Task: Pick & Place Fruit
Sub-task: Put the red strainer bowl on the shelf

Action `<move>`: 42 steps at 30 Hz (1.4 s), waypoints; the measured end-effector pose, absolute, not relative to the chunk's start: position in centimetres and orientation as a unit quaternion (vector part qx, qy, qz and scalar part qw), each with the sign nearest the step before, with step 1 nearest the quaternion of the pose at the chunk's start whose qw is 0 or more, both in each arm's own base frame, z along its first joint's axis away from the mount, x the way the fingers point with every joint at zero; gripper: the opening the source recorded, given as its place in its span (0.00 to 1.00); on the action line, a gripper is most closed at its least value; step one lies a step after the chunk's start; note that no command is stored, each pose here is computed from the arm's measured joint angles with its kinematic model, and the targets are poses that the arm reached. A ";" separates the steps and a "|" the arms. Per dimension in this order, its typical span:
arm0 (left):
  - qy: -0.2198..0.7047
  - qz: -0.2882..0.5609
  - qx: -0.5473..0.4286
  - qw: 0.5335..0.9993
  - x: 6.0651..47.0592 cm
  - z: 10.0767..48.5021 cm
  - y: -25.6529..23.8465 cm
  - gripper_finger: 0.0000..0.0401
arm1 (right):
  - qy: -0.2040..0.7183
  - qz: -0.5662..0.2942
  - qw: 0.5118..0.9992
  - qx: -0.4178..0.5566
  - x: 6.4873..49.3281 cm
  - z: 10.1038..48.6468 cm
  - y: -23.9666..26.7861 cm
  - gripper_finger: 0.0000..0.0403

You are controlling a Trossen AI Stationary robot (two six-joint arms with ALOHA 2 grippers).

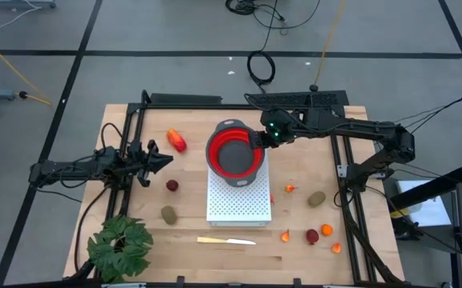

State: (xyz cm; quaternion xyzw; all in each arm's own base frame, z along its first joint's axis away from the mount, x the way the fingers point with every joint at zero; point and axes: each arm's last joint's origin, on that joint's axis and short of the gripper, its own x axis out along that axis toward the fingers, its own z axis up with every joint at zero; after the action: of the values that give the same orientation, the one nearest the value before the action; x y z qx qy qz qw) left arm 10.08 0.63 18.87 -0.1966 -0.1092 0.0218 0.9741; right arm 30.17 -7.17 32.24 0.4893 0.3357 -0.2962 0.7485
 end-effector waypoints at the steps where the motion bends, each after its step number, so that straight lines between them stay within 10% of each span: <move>1: -0.109 0.022 -0.196 0.974 10.1 18.9 0.6 0.05 | 0.336 -0.296 0.748 0.489 30.2 32.2 -7.2 0.09; 42: -0.109 0.021 -0.196 0.974 10.1 18.9 0.6 0.05 | 0.328 -0.280 0.770 0.470 30.5 32.5 -7.2 0.13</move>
State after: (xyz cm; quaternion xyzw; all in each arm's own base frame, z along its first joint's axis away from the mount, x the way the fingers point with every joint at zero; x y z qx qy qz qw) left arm 10.08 0.63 18.87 -0.1965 -0.1090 0.0211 0.9742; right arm 30.46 -7.24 32.47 0.4703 0.3278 -0.2803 0.7699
